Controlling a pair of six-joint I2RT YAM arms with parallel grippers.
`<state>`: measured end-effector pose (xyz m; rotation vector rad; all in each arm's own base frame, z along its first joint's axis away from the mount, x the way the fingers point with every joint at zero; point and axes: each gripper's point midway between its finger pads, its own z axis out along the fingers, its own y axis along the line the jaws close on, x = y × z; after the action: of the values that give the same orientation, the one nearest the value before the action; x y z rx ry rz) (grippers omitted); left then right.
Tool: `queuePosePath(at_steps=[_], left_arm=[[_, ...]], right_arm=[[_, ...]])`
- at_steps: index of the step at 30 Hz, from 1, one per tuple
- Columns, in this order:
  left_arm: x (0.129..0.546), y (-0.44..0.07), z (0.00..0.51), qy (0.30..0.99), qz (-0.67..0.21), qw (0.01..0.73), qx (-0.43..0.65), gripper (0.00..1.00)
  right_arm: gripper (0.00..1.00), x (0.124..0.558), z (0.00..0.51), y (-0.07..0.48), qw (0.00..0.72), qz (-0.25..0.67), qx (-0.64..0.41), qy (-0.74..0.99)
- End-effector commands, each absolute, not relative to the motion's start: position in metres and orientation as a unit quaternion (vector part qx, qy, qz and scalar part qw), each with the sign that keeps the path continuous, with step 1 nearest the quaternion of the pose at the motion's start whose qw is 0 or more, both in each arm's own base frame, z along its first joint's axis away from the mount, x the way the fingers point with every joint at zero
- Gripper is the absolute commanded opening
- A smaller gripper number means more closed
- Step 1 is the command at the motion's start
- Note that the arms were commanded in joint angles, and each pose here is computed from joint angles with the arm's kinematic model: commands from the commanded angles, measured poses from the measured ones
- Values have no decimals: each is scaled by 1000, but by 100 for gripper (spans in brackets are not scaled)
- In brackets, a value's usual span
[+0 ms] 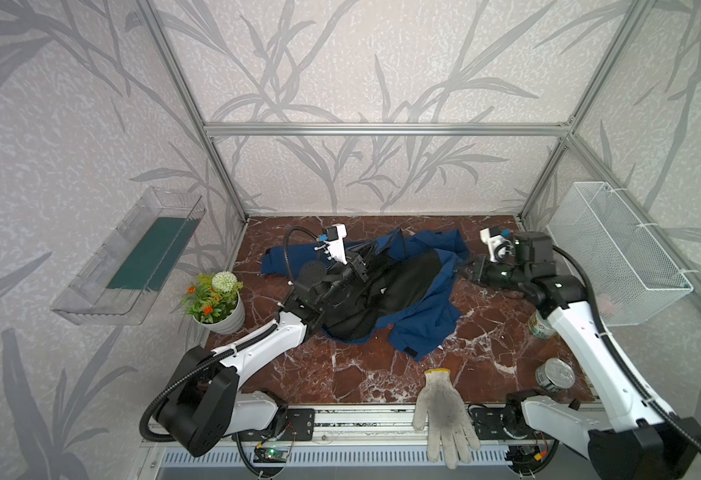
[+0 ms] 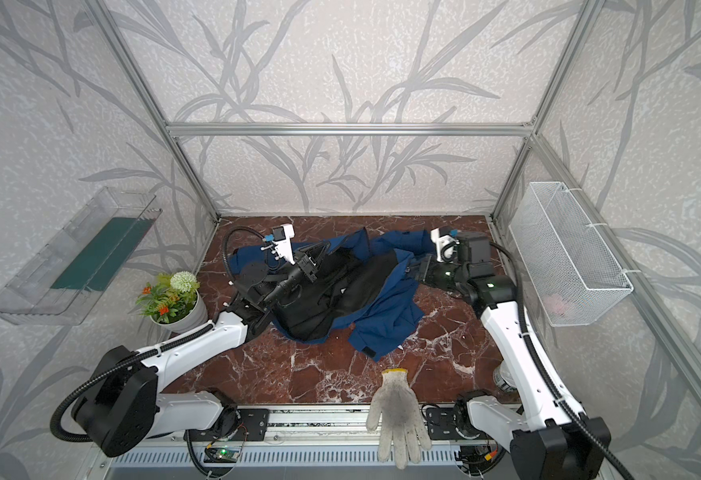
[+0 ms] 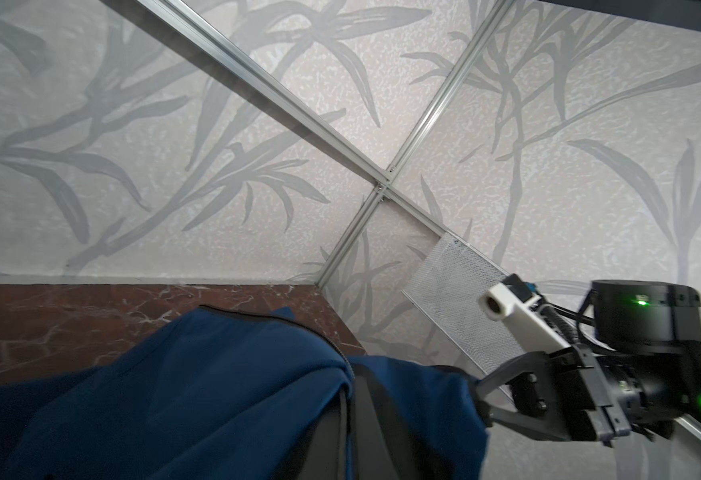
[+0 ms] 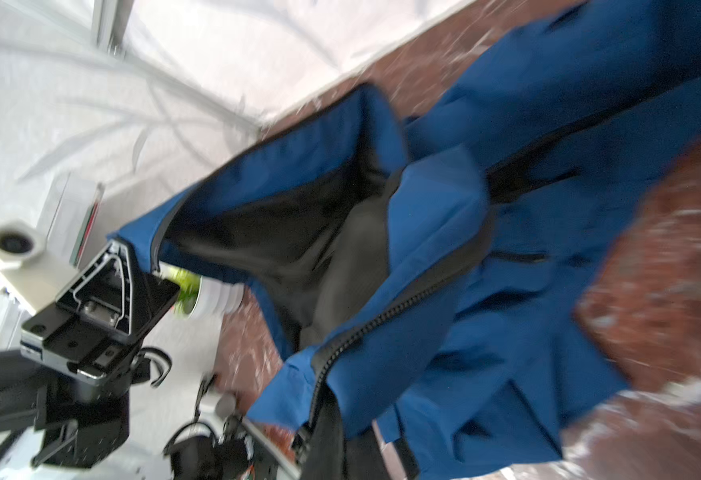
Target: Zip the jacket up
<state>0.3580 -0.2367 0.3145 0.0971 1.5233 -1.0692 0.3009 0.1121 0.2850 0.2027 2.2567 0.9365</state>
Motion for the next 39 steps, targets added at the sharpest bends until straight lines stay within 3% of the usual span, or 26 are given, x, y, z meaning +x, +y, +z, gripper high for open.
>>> queuePosePath(at_steps=[1,6,9,12,16,20,22,26,32,39], left_arm=[[373,-223,303,682,-426,593,37,0],[375,-213,299,690,-412,594,31,0],[374,-206,290,697,-402,594,22,0],[372,-200,278,707,-390,590,12,0],[367,-188,264,723,-364,587,7,0],[359,-167,242,749,-331,574,-12,0],[354,-159,231,760,-317,568,-16,0],[345,-154,213,771,-313,554,-20,0],[341,-143,206,773,-305,556,-39,0],[351,-123,204,775,-304,550,-59,0]], right_arm=[[0,286,318,70,391,289,104,868],[0,290,397,32,482,160,83,858],[0,304,429,55,509,163,38,844],[0,322,393,137,424,201,-57,881],[0,321,278,240,236,263,-140,925],[0,302,181,298,88,275,-176,941],[0,298,153,318,57,280,-186,940],[0,308,138,359,72,348,-182,917],[0,335,169,386,157,429,-155,876],[0,351,148,397,139,452,-114,874]])
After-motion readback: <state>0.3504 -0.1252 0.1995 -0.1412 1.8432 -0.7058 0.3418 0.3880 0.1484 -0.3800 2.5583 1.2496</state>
